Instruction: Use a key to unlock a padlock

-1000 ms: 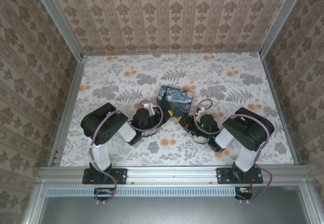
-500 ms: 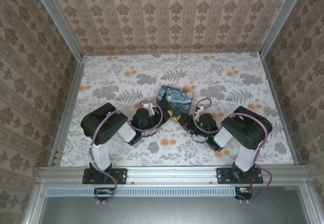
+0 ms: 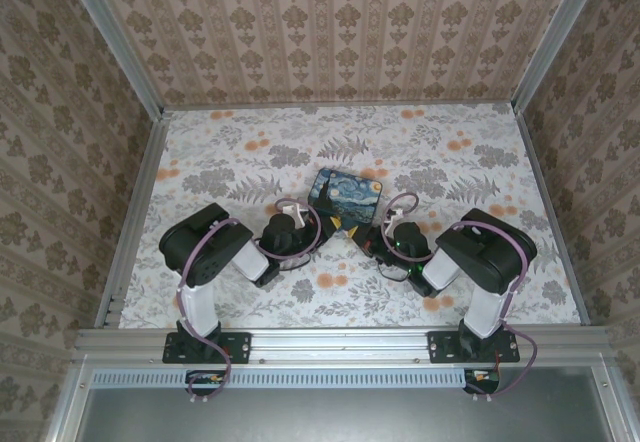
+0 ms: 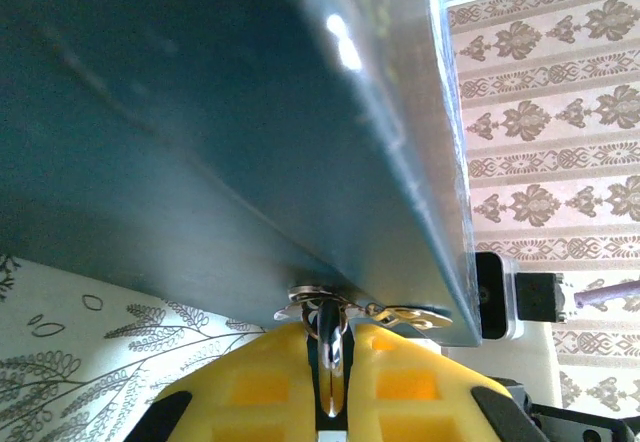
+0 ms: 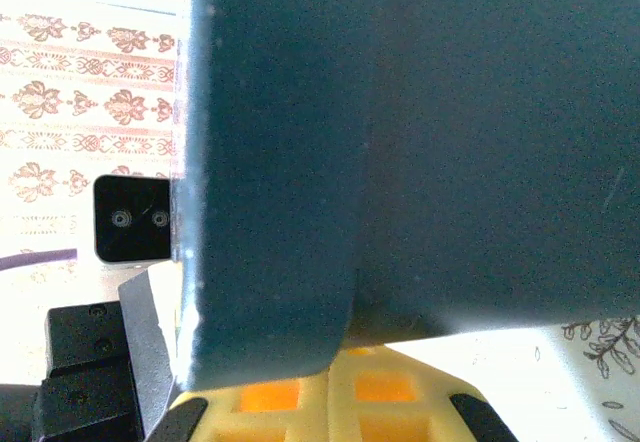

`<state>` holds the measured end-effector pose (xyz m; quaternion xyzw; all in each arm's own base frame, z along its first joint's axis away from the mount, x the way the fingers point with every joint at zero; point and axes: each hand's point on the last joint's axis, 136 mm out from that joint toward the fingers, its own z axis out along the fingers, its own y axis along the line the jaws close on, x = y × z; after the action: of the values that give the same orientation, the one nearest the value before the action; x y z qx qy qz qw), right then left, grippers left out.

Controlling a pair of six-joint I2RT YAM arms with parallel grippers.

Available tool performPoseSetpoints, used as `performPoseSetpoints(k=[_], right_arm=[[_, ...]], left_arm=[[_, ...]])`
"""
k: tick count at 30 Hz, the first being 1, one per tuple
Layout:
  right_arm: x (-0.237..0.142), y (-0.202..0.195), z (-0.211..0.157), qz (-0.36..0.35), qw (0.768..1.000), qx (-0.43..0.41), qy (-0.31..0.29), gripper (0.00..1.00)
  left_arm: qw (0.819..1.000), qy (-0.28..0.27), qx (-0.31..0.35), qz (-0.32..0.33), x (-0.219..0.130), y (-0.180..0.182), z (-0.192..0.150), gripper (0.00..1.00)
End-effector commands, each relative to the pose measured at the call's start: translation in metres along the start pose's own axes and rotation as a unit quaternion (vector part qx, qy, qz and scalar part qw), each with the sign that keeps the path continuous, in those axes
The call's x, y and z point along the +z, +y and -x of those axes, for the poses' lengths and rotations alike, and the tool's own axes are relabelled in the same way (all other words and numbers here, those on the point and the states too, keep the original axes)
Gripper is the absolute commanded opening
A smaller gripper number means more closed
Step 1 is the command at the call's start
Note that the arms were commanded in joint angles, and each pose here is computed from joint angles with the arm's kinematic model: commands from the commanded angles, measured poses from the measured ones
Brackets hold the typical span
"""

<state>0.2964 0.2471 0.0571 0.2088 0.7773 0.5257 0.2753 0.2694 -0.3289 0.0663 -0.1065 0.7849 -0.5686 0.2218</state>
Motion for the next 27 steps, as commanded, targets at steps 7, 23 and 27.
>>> performPoseSetpoints(k=[7,23,27], right_arm=[[0.008,0.042,0.02,0.066,0.998,0.019,-0.009,0.0],[0.006,0.061,0.012,0.053,0.997,-0.055,0.005,0.0],[0.002,0.053,0.018,0.038,0.997,-0.068,-0.02,0.0]], left_arm=[[0.996,0.037,-0.003,-0.087,-0.003,-0.06,-0.012,0.0],[0.995,0.045,-0.022,-0.088,0.008,-0.062,-0.018,0.0],[0.995,0.044,-0.023,-0.088,0.009,-0.062,-0.017,0.0]])
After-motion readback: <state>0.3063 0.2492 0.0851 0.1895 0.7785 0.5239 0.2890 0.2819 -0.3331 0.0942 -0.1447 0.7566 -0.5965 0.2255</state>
